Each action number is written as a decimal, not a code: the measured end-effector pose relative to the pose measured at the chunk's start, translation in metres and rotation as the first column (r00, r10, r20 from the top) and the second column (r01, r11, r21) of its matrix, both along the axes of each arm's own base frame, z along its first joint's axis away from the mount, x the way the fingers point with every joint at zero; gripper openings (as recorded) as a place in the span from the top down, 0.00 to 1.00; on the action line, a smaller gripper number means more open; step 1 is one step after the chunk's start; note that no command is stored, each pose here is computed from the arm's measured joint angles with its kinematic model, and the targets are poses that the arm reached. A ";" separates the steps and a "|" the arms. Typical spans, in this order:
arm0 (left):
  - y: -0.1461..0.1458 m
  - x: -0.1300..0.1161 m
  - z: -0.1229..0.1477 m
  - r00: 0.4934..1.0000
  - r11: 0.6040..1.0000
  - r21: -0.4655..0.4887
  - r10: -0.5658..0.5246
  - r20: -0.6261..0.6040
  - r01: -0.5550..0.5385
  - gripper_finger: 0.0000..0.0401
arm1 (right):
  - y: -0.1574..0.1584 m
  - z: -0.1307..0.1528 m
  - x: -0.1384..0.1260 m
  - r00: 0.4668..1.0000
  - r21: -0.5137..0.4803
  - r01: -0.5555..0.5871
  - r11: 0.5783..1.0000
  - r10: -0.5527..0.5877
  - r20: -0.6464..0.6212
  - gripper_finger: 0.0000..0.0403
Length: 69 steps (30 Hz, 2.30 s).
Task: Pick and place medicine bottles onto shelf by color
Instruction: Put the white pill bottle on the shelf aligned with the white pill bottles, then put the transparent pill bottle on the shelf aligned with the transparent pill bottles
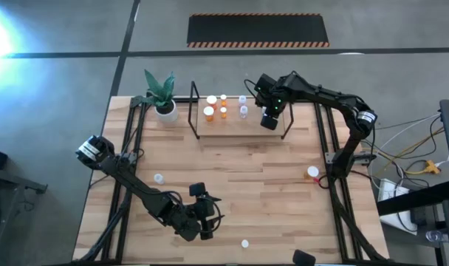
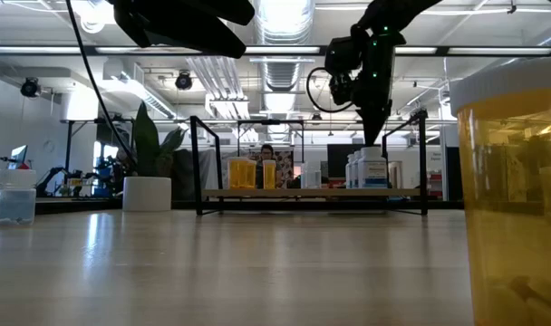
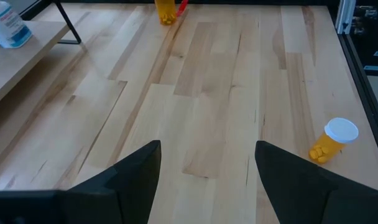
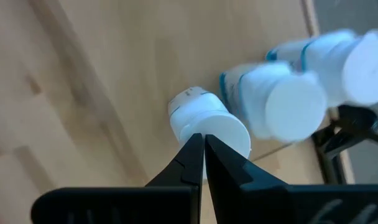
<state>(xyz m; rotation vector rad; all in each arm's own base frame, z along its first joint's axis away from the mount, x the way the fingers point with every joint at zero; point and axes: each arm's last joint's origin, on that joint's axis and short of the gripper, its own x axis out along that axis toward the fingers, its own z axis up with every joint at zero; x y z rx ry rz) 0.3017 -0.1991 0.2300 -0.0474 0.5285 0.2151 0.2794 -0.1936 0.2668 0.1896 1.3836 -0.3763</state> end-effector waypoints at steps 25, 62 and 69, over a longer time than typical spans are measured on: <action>0.000 0.000 0.000 1.000 1.000 0.000 0.000 -0.001 0.000 0.39 | 0.020 0.039 -0.011 0.991 -0.104 -0.045 0.994 0.058 0.120 0.97; 0.039 -0.161 -0.056 0.430 0.448 -0.092 0.753 -0.498 -0.890 0.39 | 0.362 -0.073 -0.045 0.562 -0.390 -0.502 0.772 0.634 0.531 0.97; 0.064 -0.160 -0.084 0.457 0.418 -0.187 0.797 -0.394 -0.889 0.39 | 0.364 -0.070 -0.048 0.550 -0.390 -0.508 0.768 0.638 0.540 0.97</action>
